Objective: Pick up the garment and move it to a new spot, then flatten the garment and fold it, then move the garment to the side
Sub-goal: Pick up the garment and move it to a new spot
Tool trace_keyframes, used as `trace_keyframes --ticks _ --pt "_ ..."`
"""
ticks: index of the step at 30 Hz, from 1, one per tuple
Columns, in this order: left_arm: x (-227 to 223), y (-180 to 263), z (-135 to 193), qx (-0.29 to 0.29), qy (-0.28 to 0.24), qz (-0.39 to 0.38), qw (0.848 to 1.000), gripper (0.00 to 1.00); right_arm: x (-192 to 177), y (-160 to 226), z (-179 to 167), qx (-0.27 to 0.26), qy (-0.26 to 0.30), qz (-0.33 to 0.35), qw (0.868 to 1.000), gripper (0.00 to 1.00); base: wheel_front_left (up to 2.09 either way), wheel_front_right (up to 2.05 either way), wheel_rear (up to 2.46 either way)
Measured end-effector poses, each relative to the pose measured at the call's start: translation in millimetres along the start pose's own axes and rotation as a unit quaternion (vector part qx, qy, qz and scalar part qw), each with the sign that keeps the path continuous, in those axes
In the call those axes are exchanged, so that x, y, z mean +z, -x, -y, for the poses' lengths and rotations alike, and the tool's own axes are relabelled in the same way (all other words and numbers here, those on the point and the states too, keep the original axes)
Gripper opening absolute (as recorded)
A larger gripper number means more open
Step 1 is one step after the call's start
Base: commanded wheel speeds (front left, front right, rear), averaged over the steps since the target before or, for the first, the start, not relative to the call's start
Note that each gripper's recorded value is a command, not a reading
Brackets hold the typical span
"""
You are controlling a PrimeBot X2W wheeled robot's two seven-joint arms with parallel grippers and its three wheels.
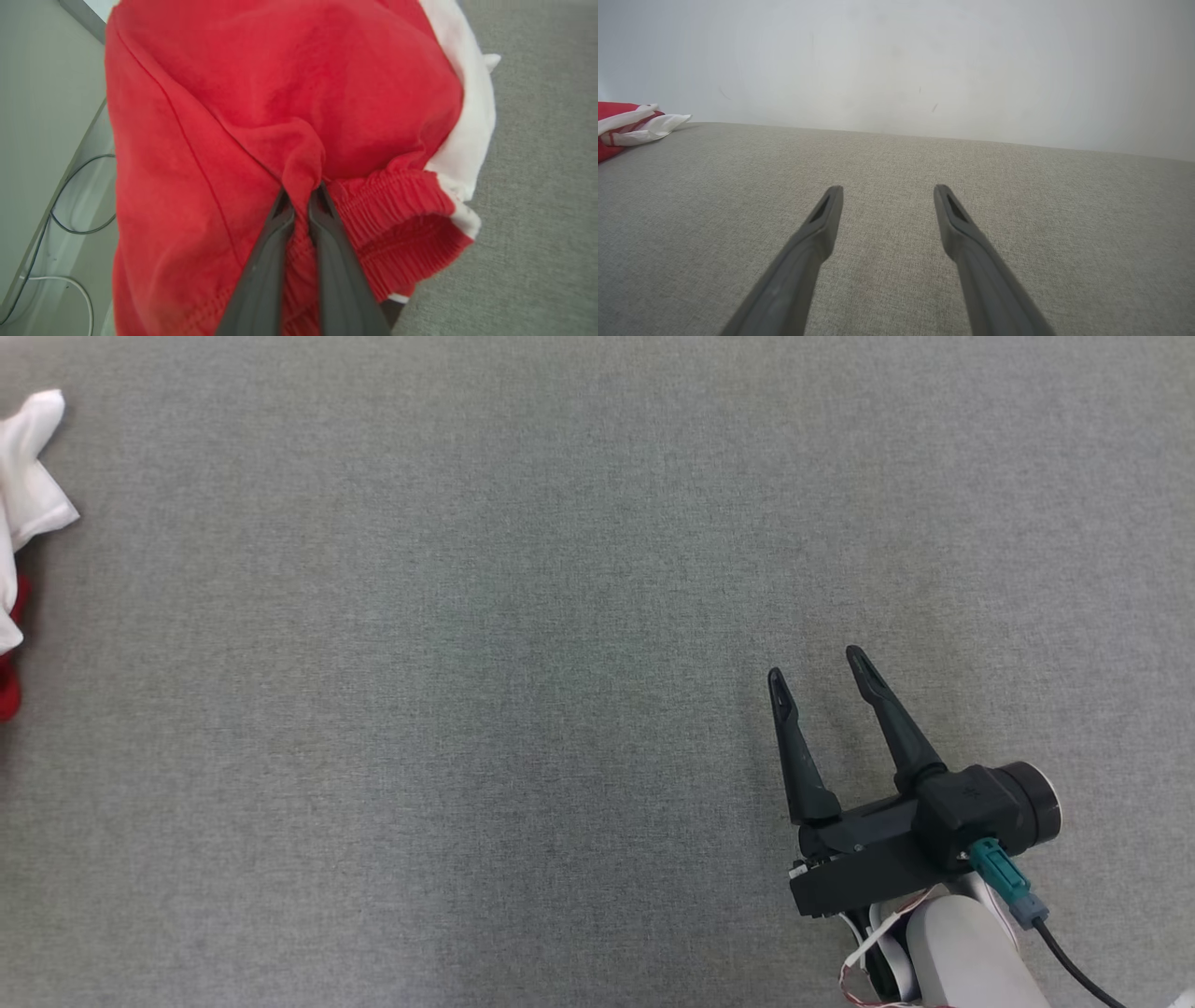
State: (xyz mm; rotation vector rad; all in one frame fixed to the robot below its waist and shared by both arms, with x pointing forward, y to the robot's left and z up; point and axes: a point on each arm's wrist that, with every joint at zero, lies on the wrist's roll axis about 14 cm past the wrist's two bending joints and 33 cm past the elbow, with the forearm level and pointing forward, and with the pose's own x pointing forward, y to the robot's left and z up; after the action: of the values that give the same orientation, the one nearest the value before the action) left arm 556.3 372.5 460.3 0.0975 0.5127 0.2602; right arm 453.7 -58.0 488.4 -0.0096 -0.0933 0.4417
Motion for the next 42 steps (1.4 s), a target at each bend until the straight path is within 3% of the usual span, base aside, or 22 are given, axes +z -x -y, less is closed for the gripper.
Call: trace_keyframes --ticks 10,21,26,34,42 --pt "69.7 26.4 -5.2 -0.005 -0.022 0.138 0.99 0.0 12.4 0.2 -11.9 0.013 -0.005 0.013 1.0 1.0 0.0 0.0 0.0" --pt "193.2 97.9 21.0 -0.051 -0.068 0.335 0.938 0.0 38.0 6.8 -21.5 0.017 -0.02 0.041 0.999 1.0 0.0 0.0 0.0" --pt "221.2 122.0 46.3 -0.085 -0.079 0.378 0.918 0.0 43.5 11.9 -19.7 0.011 -0.024 0.046 0.999 1.0 0.0 0.0 0.0" --pt "267.6 176.2 117.5 -0.177 -0.099 0.454 0.868 0.0 56.0 22.4 -5.8 -0.013 -0.029 0.06 0.998 1.0 0.0 0.0 0.0" --pt "282.3 229.4 201.7 -0.294 -0.096 0.484 0.819 0.0 62.9 40.7 19.7 -0.057 -0.027 0.066 0.996 1.0 0.0 0.0 0.0"
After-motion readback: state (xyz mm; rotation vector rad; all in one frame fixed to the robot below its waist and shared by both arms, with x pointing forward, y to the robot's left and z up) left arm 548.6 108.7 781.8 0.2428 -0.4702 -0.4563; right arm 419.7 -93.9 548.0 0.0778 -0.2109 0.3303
